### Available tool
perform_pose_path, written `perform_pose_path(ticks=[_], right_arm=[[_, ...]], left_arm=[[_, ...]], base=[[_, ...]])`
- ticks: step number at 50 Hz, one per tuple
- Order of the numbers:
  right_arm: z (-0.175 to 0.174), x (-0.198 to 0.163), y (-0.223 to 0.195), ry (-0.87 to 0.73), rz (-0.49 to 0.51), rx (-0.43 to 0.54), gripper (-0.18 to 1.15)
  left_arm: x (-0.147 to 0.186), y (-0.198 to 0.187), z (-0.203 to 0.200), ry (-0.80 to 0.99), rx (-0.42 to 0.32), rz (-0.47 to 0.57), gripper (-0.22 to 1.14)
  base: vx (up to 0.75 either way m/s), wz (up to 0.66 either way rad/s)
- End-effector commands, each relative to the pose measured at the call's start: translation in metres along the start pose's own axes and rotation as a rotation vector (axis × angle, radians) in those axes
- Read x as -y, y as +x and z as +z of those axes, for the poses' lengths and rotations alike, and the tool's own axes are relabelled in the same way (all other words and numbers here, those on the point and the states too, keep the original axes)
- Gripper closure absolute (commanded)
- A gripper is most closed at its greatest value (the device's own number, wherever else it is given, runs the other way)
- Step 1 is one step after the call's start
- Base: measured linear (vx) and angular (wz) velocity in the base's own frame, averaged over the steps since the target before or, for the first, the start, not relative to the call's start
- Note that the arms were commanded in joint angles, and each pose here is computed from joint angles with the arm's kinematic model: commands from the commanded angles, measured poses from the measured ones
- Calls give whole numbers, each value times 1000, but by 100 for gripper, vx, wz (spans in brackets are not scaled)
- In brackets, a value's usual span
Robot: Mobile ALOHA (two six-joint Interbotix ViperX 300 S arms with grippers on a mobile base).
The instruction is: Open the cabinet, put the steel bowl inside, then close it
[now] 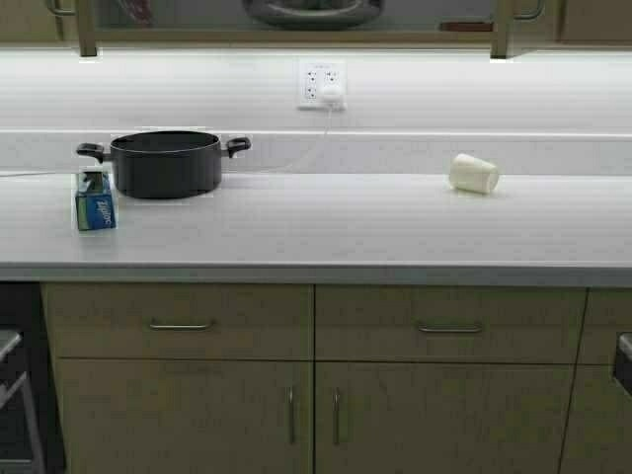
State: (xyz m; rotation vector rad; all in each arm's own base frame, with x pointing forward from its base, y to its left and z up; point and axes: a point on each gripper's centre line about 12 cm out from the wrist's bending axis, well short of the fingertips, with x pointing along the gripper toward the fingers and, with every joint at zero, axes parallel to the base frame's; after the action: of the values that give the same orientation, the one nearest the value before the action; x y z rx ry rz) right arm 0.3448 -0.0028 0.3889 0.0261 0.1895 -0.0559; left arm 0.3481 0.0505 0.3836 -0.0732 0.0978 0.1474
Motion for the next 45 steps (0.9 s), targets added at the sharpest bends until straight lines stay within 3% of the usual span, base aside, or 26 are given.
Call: perform_pose_path(ticks=[1,16,31,39,45], right_arm=[[14,-14,-8,12,53,62,91],[33,-58,11,26,179,101,91],[45,-132,38,32,341,99,91],[46,-148,56,48,356,79,91],[48,-142,43,50,346,75,91]], left_arm=[[17,-9,18,27,79,-50,87],[62,6,34,29,122,-173,87],[121,43,38,17,122,-297,87],[141,60,32,13,103,-330,87],[138,52,28,13,95,-330,87]], base=[[0,0],[0,-1],[3,-2],[5,1],[4,0]])
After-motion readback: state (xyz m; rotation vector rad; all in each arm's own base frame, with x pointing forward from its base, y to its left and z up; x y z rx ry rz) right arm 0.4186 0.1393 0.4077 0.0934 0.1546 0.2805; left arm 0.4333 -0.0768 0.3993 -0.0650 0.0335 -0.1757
